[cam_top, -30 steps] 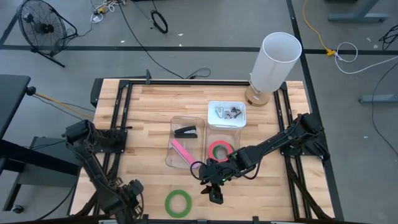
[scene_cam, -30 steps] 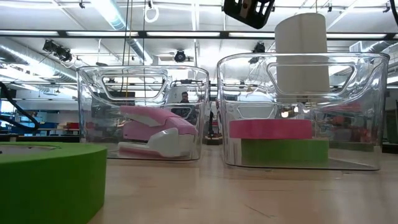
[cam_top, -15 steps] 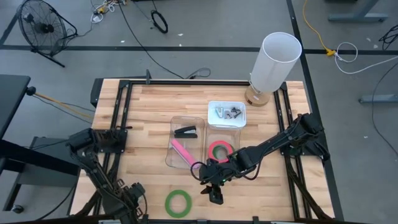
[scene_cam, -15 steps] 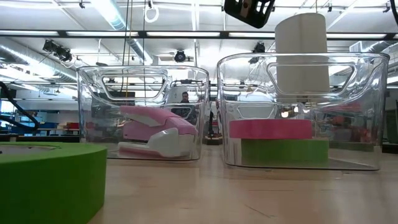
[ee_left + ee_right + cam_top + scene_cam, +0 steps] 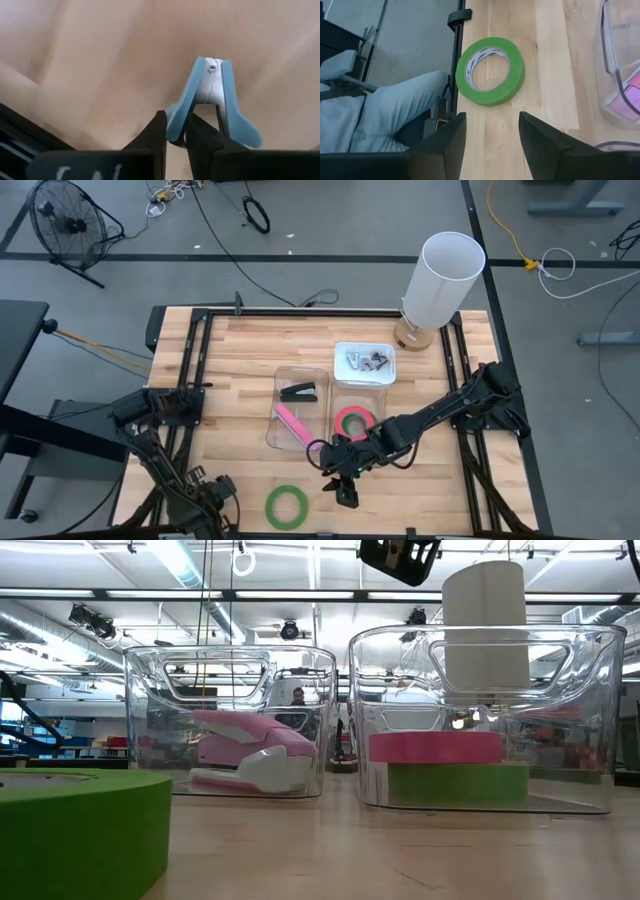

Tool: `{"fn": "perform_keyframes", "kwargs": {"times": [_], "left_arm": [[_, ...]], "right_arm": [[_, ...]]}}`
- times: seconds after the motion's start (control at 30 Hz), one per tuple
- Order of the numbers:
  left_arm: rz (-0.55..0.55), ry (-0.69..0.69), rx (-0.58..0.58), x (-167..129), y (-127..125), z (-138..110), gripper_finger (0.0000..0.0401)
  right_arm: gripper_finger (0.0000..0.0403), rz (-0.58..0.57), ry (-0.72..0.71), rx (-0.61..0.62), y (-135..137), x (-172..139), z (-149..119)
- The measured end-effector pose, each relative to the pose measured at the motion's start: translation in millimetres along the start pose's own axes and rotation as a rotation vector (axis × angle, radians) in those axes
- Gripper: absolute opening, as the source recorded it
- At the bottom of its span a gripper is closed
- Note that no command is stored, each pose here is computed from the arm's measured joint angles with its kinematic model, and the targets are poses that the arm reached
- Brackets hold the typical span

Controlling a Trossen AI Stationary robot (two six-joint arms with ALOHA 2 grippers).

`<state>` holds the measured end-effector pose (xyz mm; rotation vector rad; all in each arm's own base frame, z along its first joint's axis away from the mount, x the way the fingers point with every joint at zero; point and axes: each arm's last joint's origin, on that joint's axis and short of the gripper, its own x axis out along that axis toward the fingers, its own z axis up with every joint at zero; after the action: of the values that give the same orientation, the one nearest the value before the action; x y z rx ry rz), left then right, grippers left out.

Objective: Pick and place Stapler, Stapler remover, tape
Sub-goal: Put the blue staple remover into the white bin

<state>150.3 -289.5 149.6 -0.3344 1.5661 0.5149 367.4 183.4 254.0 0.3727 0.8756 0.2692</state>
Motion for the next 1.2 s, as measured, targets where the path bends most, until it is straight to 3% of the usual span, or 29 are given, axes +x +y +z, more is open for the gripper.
{"fn": "perform_keyframes", "kwargs": {"times": [0.2, 0.5, 0.77, 1.0, 1.2], "left_arm": [[0.034, -0.197, -0.003, -5.9, 1.3, 5.5, 0.0045], [0.096, -0.568, -0.001, -52.8, 0.7, 14.9, 0.0045], [0.1, -0.973, 0.078, -93.5, -5.2, 38.3, 0.0045], [0.213, -1.174, 0.106, -104.9, -3.7, 76.2, 0.0045], [0.282, -1.196, 0.083, -105.5, -0.6, 104.4, 0.0045]], "right_arm": [[0.018, 0.0, 0.0, 0.003, 0.0, 0.0, 0.0], [0.018, -0.08, -0.073, 0.053, -0.8, -0.1, 2.4], [0.018, -0.047, -0.312, 0.031, 8.5, -3.2, 21.3], [0.018, -0.056, -0.432, -0.01, 12.0, -6.5, 30.2], [0.018, -0.118, -0.474, -0.004, 8.9, -7.4, 32.7]]}}
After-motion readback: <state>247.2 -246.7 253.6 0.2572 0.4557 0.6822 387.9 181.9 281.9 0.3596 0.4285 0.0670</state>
